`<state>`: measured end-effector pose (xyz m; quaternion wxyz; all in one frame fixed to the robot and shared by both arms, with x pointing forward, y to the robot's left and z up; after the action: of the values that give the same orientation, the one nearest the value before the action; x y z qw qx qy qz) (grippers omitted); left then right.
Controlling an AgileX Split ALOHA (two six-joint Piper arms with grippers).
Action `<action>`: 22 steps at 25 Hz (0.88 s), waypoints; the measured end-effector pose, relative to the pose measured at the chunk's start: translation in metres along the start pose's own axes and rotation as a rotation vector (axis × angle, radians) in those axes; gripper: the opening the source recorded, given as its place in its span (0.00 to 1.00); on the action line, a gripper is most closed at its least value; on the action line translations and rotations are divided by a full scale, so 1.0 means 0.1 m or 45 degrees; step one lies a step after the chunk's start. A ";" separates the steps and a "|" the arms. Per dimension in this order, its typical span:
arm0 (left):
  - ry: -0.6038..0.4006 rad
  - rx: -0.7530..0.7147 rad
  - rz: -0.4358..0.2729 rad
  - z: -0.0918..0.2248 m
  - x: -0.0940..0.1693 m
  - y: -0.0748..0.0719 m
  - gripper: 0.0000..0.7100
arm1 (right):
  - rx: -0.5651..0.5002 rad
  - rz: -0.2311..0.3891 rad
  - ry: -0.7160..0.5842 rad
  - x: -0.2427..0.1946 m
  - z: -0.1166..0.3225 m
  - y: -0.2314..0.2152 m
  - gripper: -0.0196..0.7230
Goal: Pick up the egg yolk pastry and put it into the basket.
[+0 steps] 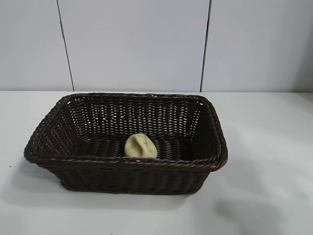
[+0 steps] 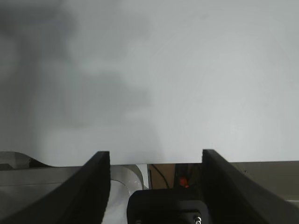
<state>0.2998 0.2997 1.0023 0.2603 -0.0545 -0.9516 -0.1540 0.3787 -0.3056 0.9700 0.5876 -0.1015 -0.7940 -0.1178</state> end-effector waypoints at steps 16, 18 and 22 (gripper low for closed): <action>0.000 0.000 0.000 0.00 0.00 0.00 0.72 | 0.001 -0.222 -0.775 0.41 0.49 -0.14 0.60; 0.000 0.000 0.000 0.00 0.00 0.00 0.72 | 0.000 -0.244 -0.853 0.47 0.53 -0.15 0.60; 0.000 0.000 0.000 0.00 0.00 0.00 0.72 | -0.001 -0.268 -0.939 0.54 0.60 -0.17 0.60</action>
<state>0.2998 0.2997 1.0023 0.2603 -0.0545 -0.9516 -0.1540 0.3034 -0.3025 1.0033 0.2472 -0.0553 -0.9581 -0.1334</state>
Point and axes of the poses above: a point on each arm's last joint axis where the gripper is mounted, x pointing back along that axis away from the gripper, y along the wrist's bending axis when the last joint is at zero, z = x × y, the point moved 8 cm from there along -x, pointing out along that axis toward the gripper, and after that the axes turned 15 degrees about -x, right-handed, at the moved point
